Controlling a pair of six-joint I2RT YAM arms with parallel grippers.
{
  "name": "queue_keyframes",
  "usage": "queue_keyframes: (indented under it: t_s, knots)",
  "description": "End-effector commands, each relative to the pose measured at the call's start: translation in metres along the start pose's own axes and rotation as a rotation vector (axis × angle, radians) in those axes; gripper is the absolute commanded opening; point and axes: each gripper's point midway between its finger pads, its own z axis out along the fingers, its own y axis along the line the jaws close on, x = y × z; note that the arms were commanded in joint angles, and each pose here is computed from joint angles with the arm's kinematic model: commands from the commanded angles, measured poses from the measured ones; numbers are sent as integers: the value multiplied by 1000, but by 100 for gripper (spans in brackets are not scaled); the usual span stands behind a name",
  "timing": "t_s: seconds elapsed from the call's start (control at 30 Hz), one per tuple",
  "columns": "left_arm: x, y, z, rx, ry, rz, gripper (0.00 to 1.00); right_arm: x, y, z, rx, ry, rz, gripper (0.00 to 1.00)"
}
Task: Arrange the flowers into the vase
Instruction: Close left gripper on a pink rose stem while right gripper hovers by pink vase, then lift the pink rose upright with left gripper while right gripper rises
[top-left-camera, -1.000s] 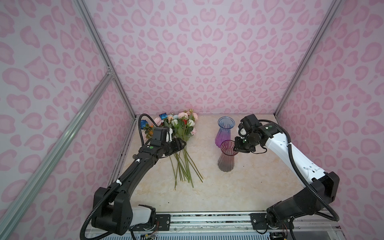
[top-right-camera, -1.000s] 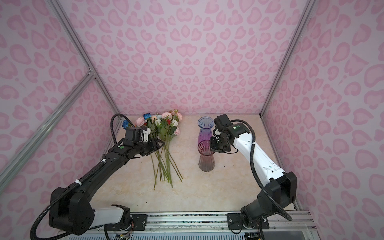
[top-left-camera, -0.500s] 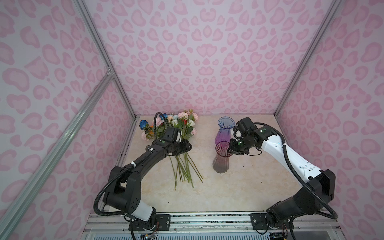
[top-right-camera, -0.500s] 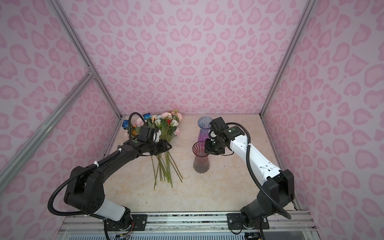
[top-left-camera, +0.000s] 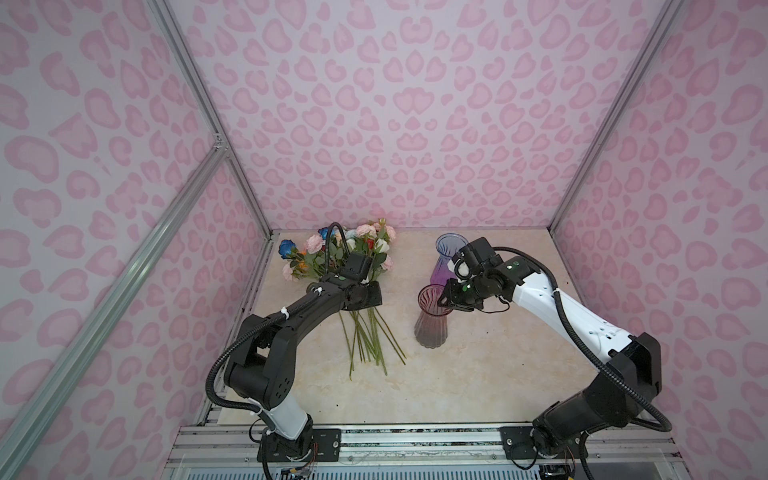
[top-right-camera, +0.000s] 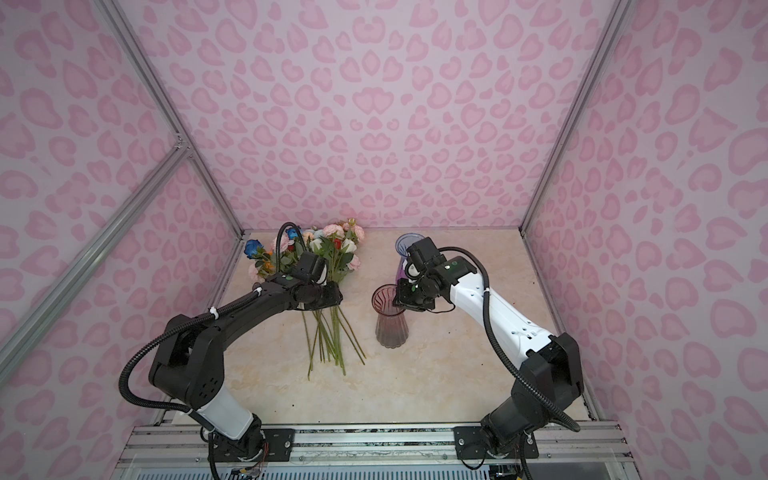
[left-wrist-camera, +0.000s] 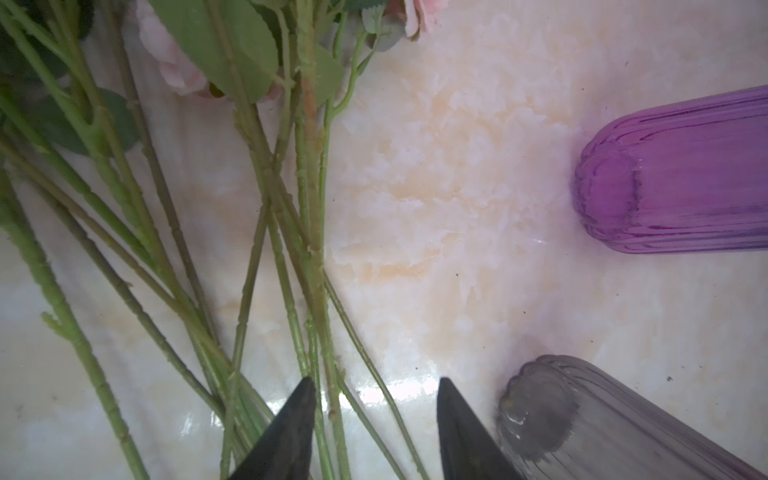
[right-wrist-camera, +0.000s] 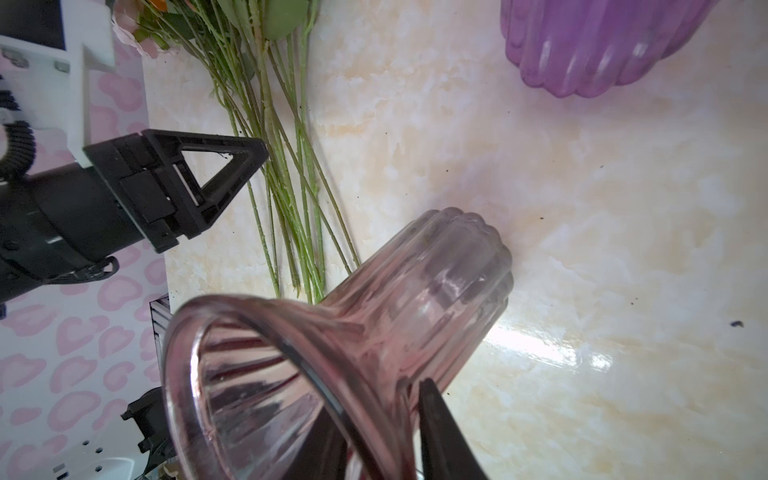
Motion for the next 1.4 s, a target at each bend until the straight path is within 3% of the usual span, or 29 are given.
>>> queue_keyframes:
  t_s: [0.0,0.27,0.47,0.67,0.9,1.23,1.3,1.37]
  knots:
    - [1,6,3,-35,5,24,50,-4,-5,-3,7,-28,6,33]
    - [2,10,31,-73,63,45,47,-12,-27,-43,105,-99,-8,39]
    - [0,5,37,-61,81,32,14,-17,-41,-68,128,-158,5,37]
    - [-12,2,18,-63,27,31,3,-25,-44,-82,123,-197,5,37]
    - [-43,-26,-51,61,-155,38,3,-37,-44,-98,131,-267,-10,37]
    - [-77,-72,-166,297,-482,219,3,-75,-16,-135,64,-485,-48,37]
    - [-75,-82,-190,379,-562,260,3,-78,-9,-141,39,-553,-64,39]
    - [-70,-93,-213,473,-644,302,3,-83,-6,-157,120,-712,-133,38]
